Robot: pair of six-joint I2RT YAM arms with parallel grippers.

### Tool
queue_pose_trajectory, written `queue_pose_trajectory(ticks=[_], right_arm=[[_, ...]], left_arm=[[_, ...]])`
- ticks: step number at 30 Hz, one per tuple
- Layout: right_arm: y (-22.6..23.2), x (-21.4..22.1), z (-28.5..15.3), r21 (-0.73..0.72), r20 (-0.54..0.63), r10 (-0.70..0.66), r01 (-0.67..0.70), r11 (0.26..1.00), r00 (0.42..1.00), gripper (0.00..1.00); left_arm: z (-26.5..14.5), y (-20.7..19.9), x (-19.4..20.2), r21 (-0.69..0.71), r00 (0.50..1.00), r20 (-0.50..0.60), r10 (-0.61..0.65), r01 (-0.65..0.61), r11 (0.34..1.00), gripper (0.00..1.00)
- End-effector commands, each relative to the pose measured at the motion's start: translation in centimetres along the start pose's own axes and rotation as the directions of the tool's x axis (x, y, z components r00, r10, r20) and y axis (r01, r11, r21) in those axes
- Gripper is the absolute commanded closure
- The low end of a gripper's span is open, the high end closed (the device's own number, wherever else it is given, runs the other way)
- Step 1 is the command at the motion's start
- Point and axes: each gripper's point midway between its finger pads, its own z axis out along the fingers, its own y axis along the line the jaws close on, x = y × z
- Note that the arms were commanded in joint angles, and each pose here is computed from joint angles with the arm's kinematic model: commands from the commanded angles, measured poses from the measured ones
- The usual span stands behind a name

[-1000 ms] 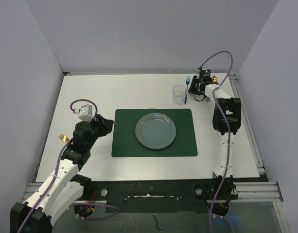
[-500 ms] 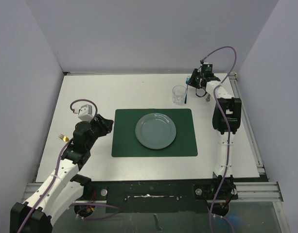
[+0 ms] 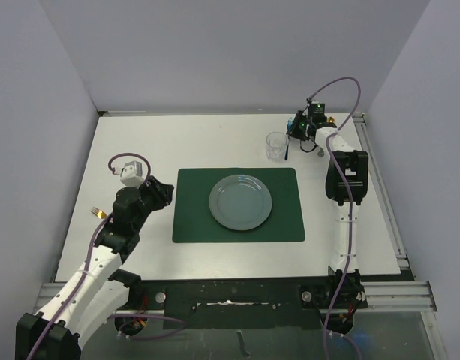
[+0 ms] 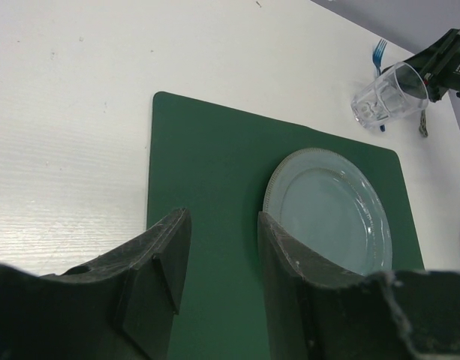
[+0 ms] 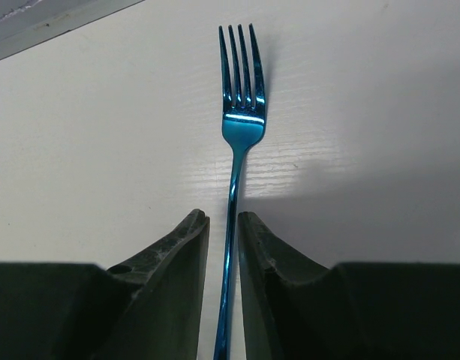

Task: Set the dinner table for one person
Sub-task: Pick up the fork at the center of the board.

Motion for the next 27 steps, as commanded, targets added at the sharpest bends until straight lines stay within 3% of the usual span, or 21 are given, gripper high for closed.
queue_pose_trajectory(ticks=[1, 27], right_arm=[[1.9, -2.2, -0.3, -0.052, 0.064, -0.016, 0.019, 0.998, 0.998, 0.76], [1.0, -0.6, 0.3, 0.03, 0.041, -0.095, 0.094, 0.995, 0.995, 0.76]], left_arm=[[-0.5, -1.8, -3.3, 0.04, 0.996, 0.091, 0.008, -0.012, 0.999, 0.61], [-1.0, -2.0, -3.8, 0.053, 0.994, 0.11, -0.005, -0.001, 0.999, 0.62]])
